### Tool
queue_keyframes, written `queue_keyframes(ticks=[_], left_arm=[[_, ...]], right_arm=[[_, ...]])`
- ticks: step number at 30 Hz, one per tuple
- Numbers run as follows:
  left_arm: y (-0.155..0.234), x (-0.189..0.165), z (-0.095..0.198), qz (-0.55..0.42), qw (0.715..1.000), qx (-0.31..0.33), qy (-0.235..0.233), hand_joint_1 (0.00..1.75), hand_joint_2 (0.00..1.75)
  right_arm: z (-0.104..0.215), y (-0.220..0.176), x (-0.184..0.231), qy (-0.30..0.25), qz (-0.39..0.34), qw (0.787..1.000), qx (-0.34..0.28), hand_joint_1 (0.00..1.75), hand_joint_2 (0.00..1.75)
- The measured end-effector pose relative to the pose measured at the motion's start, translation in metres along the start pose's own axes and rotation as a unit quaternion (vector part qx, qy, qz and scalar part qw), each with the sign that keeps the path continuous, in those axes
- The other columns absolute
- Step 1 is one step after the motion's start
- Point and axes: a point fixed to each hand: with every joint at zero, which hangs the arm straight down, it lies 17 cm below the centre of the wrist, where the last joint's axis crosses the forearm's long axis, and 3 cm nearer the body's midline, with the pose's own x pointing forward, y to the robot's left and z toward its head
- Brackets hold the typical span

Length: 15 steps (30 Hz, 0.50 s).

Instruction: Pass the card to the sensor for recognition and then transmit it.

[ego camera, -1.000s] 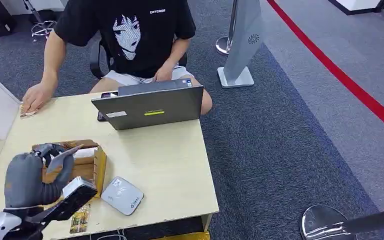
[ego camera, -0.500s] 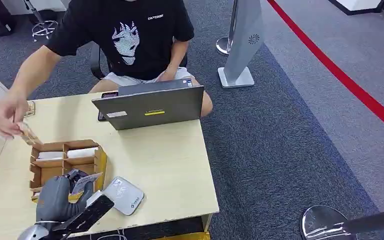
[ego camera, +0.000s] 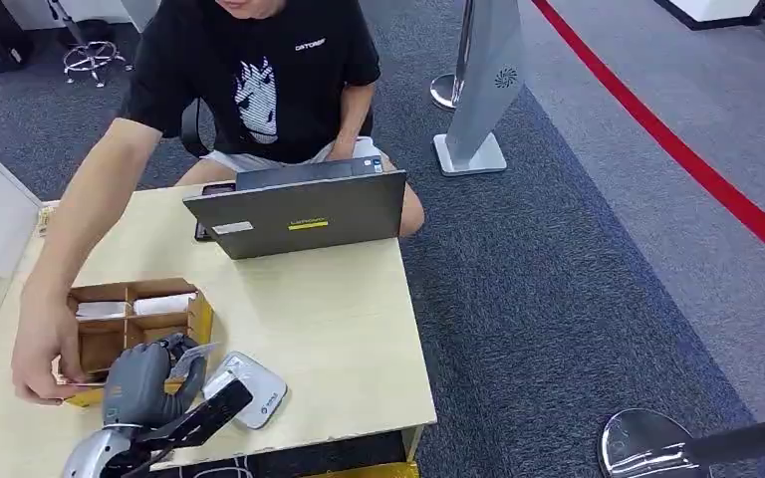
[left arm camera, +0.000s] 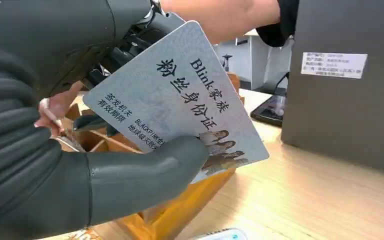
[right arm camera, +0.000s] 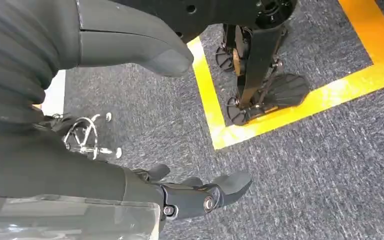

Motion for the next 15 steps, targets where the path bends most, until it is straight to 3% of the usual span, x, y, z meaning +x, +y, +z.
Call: queue_keyframes(ticks=[3, 6, 10, 15], left_arm=[[-0.008, 0.014, -0.006, 0.005, 1.0, -0.012, -0.026, 1.75, 1.75], [-0.022, 0.042, -0.025, 0.017, 0.998, -0.022, -0.061, 1.75, 1.75], [-0.041, 0.064, -0.034, 0.019, 0.995, -0.043, -0.085, 1.75, 1.75], [-0.065, 0.075, -0.032, 0.01, 0.993, -0.072, -0.097, 1.75, 1.75]], right_arm=[[0.002, 0.021, 0.018, -0.012, -0.011, 0.999, 0.046, 0.0, 1.75], [0.012, 0.052, 0.08, -0.019, -0.03, 0.992, 0.119, 0.0, 1.75], [0.021, 0.058, 0.137, -0.063, -0.04, 0.989, 0.13, 0.0, 1.75], [0.024, 0.059, 0.151, -0.082, -0.041, 0.988, 0.126, 0.0, 1.75]])
